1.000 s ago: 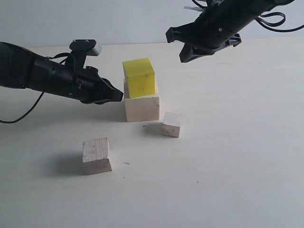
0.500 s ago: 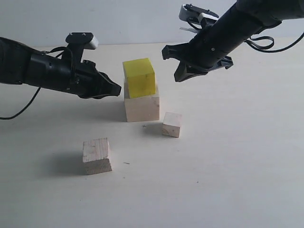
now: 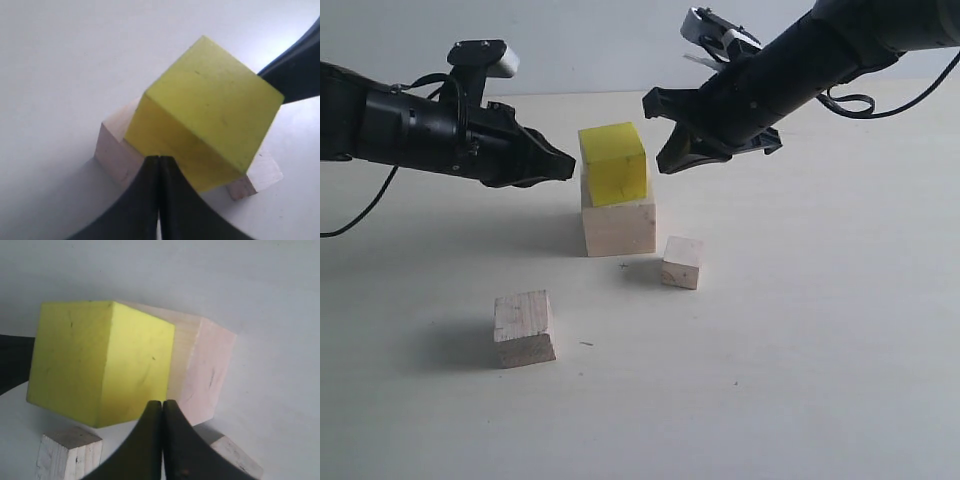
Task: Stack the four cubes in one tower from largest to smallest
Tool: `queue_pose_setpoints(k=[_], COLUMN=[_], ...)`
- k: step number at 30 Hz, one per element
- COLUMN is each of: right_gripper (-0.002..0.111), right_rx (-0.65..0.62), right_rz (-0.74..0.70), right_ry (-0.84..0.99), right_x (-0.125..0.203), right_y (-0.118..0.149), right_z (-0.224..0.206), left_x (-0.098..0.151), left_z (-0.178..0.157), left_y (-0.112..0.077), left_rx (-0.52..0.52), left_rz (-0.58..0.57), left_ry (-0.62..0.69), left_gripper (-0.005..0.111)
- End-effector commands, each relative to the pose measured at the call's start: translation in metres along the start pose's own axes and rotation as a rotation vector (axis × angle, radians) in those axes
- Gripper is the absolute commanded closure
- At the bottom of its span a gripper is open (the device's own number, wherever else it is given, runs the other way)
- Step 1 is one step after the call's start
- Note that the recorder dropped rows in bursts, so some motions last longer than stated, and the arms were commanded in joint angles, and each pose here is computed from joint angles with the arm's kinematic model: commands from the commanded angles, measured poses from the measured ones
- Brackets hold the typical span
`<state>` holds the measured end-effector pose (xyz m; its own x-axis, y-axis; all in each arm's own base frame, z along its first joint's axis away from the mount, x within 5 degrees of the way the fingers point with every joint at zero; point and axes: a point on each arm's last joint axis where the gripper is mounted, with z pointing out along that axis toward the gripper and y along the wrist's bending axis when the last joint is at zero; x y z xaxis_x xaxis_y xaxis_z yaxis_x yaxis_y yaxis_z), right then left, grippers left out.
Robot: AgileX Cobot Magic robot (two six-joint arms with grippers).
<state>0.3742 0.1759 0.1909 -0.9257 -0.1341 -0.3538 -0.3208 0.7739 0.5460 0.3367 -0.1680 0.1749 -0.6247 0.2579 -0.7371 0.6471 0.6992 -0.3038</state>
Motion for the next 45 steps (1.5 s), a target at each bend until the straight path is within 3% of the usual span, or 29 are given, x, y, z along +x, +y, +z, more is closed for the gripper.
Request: queue_pose_setpoints(k=[1,45], right_gripper=[0.108,0.108], right_rx=[-0.013,-0.085], right_rz=[-0.024,-0.053], right_ry=[-0.011,0.026], right_x=[-0.0003,0.0033], right_y=[0.0036,0.0100], right_z=[-0.0025,-0.0029], left_x=[-0.0021,-0.0014], left_z=[-0.0016,0.0076], left_y=[-0.0027,-0.0058], left_rx=[0.011,0.051], left_rz=[-0.014,-0.020], left_ry=[-0.014,-0.057], left_gripper=[0.107,0.107])
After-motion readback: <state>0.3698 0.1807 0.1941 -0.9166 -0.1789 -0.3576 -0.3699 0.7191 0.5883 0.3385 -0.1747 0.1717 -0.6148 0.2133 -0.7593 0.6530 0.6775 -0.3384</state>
